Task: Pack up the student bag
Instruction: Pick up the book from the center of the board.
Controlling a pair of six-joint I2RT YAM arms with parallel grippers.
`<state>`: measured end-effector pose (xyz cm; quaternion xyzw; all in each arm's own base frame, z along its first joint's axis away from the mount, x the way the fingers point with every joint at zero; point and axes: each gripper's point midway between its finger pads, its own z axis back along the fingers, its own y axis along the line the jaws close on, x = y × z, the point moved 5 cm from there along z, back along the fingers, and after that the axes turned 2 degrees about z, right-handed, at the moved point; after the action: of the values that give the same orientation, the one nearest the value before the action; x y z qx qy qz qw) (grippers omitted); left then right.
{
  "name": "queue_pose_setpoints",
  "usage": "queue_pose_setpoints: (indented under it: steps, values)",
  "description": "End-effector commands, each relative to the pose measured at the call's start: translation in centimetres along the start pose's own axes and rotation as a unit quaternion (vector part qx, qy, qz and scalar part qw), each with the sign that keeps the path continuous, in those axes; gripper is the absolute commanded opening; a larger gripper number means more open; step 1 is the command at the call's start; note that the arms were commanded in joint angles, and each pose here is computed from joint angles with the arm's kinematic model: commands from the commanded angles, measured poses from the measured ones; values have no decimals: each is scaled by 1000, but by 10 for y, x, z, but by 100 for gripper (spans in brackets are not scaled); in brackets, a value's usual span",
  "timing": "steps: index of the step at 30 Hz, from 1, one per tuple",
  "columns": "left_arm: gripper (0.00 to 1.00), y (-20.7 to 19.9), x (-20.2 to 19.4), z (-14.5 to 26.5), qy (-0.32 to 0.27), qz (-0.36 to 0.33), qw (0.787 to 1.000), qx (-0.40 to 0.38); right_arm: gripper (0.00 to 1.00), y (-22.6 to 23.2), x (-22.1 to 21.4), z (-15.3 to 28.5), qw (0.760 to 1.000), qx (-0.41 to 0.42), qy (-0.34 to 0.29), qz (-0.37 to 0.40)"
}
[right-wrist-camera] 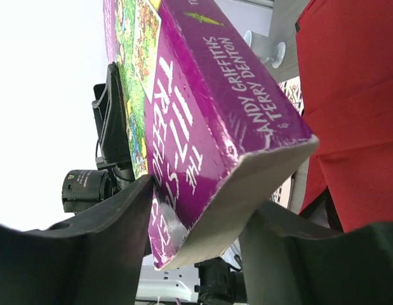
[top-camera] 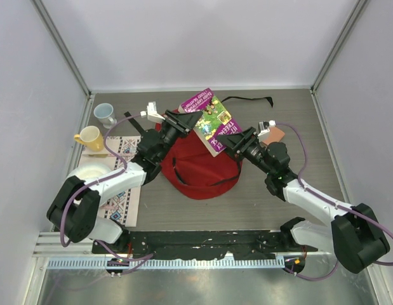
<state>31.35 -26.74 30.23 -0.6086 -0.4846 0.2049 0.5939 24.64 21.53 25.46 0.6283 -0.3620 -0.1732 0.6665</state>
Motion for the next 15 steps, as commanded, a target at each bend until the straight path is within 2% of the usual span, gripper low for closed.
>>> queue_pose_setpoints:
  steps: [1, 2, 4, 5, 6, 7, 8, 9, 11, 12, 14, 15]
  values:
    - [0, -40, 8, 0, -31, 26, 996, -85, 52, 41, 13, -5, 996, 76, -30, 19]
    - [0, -39, 7, -1, -31, 27, 996, -83, 44, 44, 13, -6, 996, 81, -29, 21]
    - [0, -36, 5, -1, -26, 29, 996, -81, 36, 47, 14, -5, 995, 89, -31, 24]
    - [0, -36, 4, -1, -24, 31, 996, -81, 25, 48, 15, -5, 995, 89, -35, 25]
    - [2, -35, 3, -1, -23, 30, 996, -81, 20, 47, 15, -5, 995, 86, -34, 30]
    - [8, -34, 2, -1, -21, 30, 996, -79, 9, 48, 15, -4, 995, 84, -36, 33]
    - [18, -32, 1, 0, -17, 28, 997, -76, 3, 49, 16, -4, 995, 82, -38, 38]
    - [43, -32, 1, 1, -14, 22, 997, -75, 1, 45, 16, -3, 996, 70, -39, 47]
    - [59, -25, -4, 3, 5, -8, 999, -53, 1, 49, 17, 2, 995, 67, -49, 59]
    - [79, -28, -4, 4, 11, -19, 998, -51, 1, 42, 19, 3, 996, 41, -57, 62]
    - [99, -21, -9, 7, 36, -60, 997, -25, 1, 51, 23, 10, 993, 37, -73, 90]
    - [100, -18, -9, 7, 41, -77, 996, -15, 1, 44, 26, 13, 992, 9, -84, 92]
